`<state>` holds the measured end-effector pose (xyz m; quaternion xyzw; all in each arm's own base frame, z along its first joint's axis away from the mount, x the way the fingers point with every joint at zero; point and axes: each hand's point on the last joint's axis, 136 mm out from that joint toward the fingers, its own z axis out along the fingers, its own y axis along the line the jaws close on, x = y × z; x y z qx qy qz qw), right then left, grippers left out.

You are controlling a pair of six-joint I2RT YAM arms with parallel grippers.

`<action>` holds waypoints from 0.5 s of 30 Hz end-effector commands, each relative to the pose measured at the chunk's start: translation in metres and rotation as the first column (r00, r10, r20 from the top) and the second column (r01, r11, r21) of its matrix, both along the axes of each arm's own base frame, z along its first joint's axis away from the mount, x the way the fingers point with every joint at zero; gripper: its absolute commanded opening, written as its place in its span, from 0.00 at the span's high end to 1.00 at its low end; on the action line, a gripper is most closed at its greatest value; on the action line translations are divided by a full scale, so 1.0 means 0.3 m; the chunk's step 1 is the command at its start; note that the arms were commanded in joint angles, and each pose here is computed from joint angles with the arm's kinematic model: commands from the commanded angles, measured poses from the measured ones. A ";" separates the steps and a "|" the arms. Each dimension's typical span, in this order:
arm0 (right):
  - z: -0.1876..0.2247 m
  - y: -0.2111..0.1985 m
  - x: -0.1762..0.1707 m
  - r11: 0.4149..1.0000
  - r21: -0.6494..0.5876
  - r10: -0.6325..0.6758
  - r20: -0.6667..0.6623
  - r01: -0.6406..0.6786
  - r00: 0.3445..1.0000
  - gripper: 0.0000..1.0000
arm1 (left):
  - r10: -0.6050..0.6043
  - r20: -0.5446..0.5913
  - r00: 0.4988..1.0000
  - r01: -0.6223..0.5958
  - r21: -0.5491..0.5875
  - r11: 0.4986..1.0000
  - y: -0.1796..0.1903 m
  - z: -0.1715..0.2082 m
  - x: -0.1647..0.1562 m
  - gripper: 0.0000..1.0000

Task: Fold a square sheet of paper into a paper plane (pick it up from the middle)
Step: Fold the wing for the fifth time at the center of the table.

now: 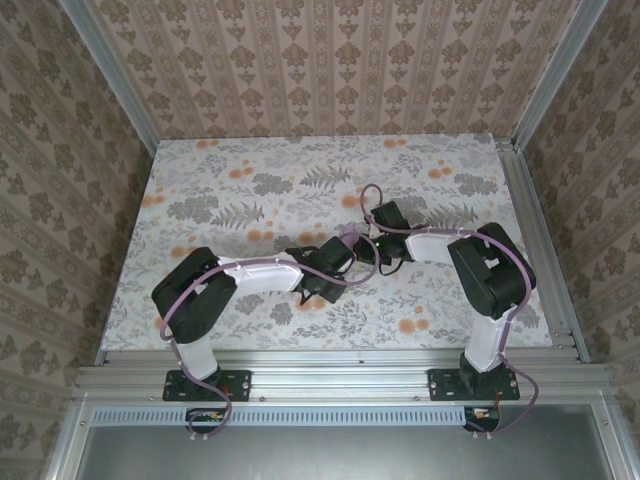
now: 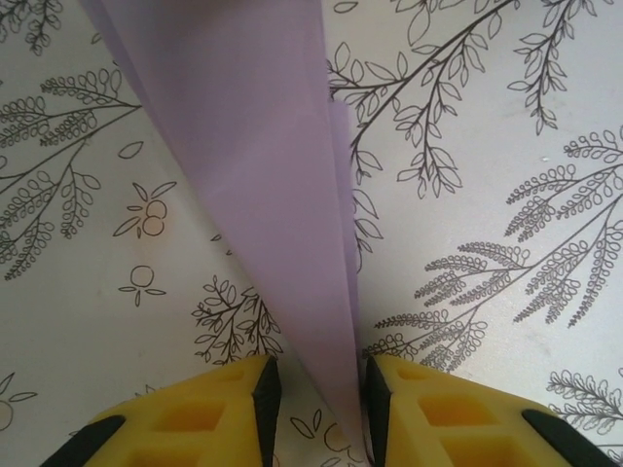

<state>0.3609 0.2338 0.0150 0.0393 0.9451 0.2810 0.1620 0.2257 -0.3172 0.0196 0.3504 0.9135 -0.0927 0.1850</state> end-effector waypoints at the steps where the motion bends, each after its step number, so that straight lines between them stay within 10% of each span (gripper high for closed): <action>1: -0.169 -0.100 -0.079 0.980 -0.197 -0.056 -0.125 0.031 0.991 1.00 | -0.064 -0.006 0.998 0.064 -0.045 0.997 -0.014 0.031 -0.034 0.66; 15: -0.197 -0.104 -0.105 0.972 -0.234 -0.046 -0.145 0.011 0.988 1.00 | 0.035 -0.028 0.999 -0.042 -0.301 0.953 0.004 0.212 -0.001 0.64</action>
